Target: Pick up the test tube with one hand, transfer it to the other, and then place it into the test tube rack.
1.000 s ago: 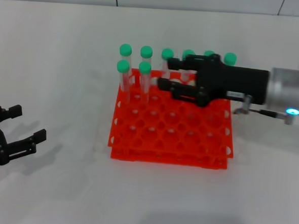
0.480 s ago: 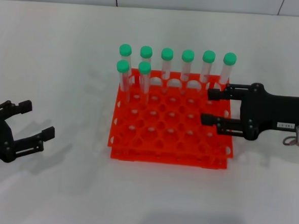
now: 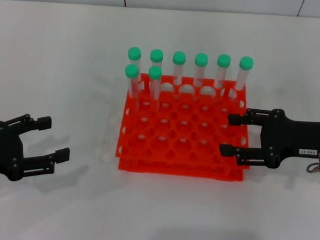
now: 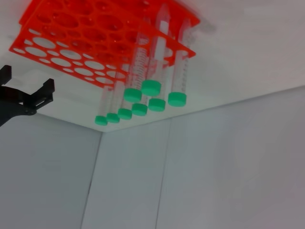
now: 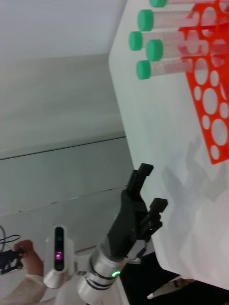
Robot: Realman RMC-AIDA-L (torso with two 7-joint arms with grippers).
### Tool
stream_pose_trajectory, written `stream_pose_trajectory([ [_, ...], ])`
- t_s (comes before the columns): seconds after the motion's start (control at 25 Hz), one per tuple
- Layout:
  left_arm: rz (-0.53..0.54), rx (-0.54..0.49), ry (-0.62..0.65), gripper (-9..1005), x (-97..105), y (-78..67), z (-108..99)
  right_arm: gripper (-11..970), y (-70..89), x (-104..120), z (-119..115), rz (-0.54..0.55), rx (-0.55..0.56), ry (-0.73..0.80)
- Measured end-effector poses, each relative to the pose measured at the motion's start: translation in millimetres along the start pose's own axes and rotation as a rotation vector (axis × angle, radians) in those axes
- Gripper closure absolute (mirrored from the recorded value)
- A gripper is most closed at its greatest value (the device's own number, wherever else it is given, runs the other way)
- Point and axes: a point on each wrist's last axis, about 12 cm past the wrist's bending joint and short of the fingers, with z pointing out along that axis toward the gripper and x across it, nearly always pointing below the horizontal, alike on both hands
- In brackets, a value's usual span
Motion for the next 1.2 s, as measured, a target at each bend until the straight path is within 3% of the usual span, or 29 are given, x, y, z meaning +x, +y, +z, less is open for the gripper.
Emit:
stream_pose_trajectory([
  [1.2, -0.01, 0.07, 0.062, 117, -7.7, 4.2, 7.8, 230, 0.8, 6.9, -2.0, -0.003, -0.002, 0.05],
])
